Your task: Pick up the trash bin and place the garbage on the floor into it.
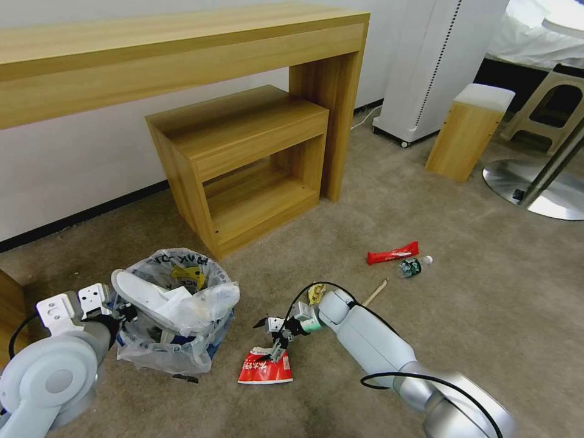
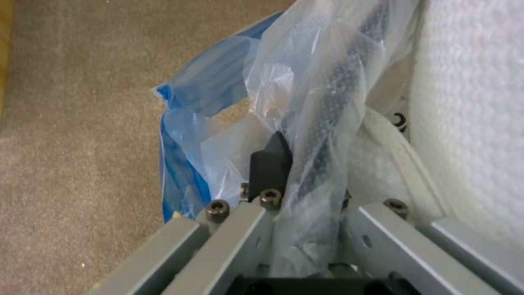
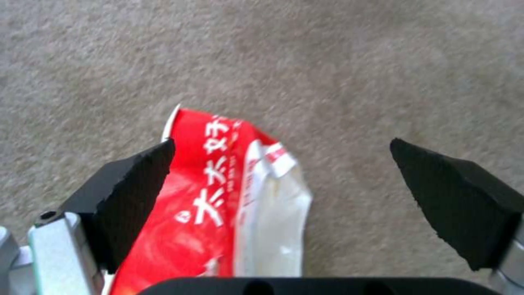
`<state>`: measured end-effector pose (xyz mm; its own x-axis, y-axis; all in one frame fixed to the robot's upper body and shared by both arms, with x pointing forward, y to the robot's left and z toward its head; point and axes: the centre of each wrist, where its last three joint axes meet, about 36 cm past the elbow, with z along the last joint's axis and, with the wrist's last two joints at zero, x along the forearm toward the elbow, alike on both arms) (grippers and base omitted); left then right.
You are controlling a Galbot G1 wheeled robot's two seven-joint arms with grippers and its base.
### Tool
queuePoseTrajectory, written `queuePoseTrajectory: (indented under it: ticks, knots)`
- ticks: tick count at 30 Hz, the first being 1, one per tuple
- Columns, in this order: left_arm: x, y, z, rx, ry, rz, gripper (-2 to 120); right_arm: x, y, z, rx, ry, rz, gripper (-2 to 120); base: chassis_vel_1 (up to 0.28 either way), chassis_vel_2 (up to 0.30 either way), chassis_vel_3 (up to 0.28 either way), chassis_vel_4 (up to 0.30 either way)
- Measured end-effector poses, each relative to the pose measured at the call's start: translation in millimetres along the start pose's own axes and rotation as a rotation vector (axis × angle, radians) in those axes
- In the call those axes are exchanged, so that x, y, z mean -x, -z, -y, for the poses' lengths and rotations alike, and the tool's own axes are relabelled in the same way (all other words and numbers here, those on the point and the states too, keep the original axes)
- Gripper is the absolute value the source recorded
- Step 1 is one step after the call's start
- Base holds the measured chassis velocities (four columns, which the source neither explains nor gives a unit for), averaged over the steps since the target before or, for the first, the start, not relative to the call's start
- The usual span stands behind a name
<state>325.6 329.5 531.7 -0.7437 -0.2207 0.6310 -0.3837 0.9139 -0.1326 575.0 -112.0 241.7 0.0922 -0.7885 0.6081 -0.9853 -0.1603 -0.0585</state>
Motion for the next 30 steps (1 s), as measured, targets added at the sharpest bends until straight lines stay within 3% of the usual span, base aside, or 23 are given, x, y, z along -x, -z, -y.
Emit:
queuePoseTrajectory:
  ticks: [10,20,30]
  knots:
    - [-0.7,-0.3,-0.2,-0.001,0.001,0.001,0,11.6,-18.5,-25.8,0.038,-0.034,-0.007,100,0.0,0.0,0.0,0.0]
    - [0.6,0.9,-0.8,0.001,0.002,0.003,0,20.1,-34.9,-56.9,0.217,-0.207,0.071,100,0.0,0.0,0.0,0.0]
    - [2.1,0.6,-0.4,0.0,0.001,0.002,0,23.8,-40.3,-70.5,0.296,-0.248,0.116,100,0.0,0.0,0.0,0.0]
